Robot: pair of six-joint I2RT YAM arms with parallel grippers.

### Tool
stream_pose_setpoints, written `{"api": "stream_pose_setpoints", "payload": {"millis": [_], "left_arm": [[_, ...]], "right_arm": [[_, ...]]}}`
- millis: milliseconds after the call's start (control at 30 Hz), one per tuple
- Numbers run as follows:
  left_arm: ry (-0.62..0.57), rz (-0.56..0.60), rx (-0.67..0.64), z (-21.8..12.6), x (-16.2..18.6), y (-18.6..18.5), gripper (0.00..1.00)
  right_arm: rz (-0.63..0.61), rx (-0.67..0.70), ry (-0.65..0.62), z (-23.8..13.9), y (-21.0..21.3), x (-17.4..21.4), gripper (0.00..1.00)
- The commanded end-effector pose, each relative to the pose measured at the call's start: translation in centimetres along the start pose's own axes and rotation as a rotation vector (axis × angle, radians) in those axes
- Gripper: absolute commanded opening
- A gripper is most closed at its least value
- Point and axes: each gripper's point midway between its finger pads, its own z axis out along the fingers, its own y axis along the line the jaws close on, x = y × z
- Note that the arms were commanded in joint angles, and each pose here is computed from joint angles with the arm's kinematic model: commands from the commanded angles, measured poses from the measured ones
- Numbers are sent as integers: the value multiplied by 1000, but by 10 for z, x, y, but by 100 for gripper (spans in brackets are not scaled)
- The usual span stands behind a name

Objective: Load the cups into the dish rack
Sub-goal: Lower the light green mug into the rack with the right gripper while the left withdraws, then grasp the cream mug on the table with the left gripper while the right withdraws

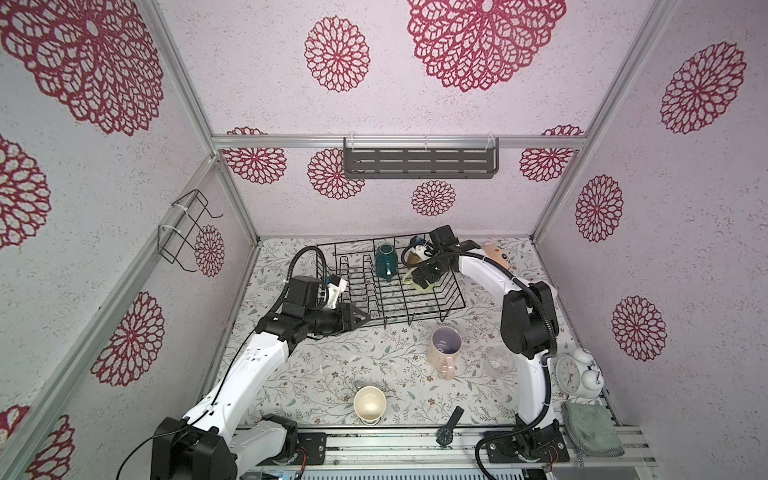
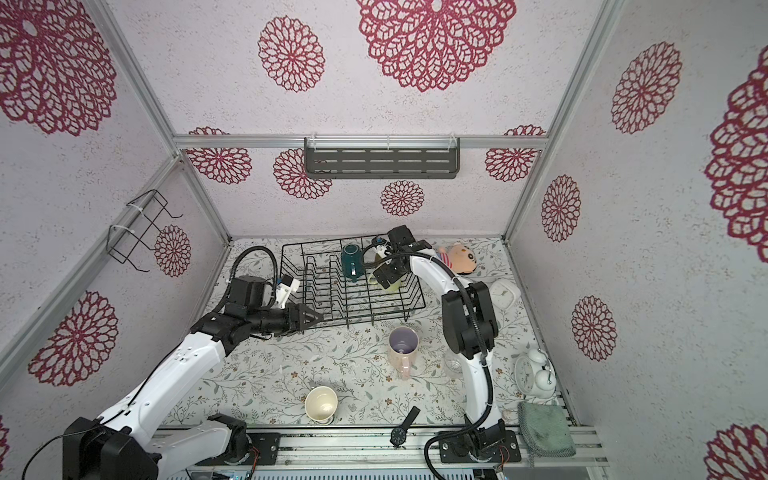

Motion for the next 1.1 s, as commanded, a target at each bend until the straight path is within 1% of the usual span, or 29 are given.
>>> {"api": "stream_pose_setpoints", "payload": {"millis": [0,67,100,200,300,367,467,533,600,667,700,767,833,933,1067], "left_arm": [[123,2,-31,-5,32,1,41],[162,-22,-14,-4,44,-3,41],[187,-12,-20,-3,52,-6,41],[283,24,-106,2,81,0,44],[372,15,-166,6,102,8,45],[407,32,-193,7,112,11,46],[419,44,-250,8,116,20,47],[449,36,-261,9,121,21,47],[493,51,-283,10,130,25,48],[534,64,-300,11,136,28,48],[561,69,-293,11,140,26,48],[602,89,-283,12,149,21,48],[623,114,-315,11,155,26,49],[652,116,-368,8,158,35,49],[667,130,-383,8,164,38,49]], "right_arm": [[33,-16,-89,-42,1,-25,99],[37,-26,-122,-54,3,-31,99],[38,-26,-143,-62,4,-34,99],[47,-15,-217,-87,4,-44,99],[43,-2,-311,-114,6,-53,99],[20,2,-410,-132,10,-61,99],[-11,25,-596,-164,15,-70,99],[-23,55,-731,-187,17,-74,99],[10,91,-859,-209,14,-75,99],[98,103,-987,-234,10,-74,99],[126,87,-1037,-245,11,-70,99],[111,37,-1109,-260,17,-63,99],[93,13,-1142,-266,19,-58,99],[72,0,-1140,-267,23,-54,99],[67,-1,-1157,-269,25,-53,99]]}}
